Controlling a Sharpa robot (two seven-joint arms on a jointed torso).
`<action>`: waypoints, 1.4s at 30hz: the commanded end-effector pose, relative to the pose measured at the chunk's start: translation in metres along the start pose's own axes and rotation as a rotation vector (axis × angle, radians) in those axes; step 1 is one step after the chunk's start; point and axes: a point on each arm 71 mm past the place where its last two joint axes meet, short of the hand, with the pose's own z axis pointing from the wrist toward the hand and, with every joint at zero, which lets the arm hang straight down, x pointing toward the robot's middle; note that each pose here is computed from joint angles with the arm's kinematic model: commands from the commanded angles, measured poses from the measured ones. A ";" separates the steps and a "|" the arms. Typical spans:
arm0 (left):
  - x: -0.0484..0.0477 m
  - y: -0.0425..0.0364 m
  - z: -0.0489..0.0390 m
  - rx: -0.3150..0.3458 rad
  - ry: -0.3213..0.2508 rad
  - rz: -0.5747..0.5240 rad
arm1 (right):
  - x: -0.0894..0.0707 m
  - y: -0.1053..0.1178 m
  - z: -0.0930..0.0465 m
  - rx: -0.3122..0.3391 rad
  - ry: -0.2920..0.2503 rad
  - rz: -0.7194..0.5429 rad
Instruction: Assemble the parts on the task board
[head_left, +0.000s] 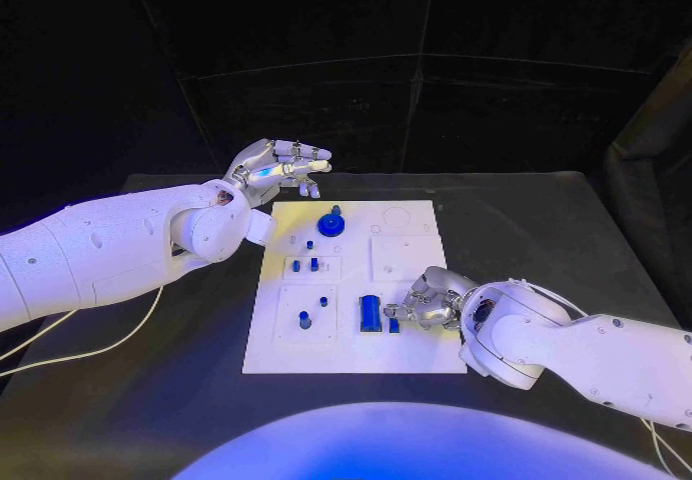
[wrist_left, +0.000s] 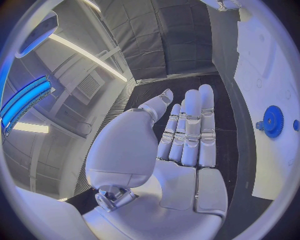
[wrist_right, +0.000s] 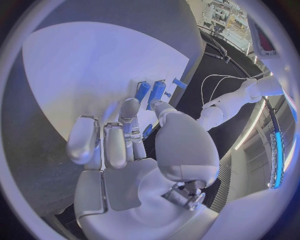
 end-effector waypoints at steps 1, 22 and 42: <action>0.0018 -0.0013 0.0002 0.001 0.018 -0.013 | 0.000 0.001 0.001 -0.003 0.003 -0.009; -0.0008 -0.0009 -0.0006 -0.005 0.019 -0.013 | 0.001 0.002 -0.010 -0.074 0.038 -0.046; -0.0038 0.0002 0.0009 -0.010 0.015 -0.011 | 0.001 -0.007 -0.010 -0.043 0.078 -0.059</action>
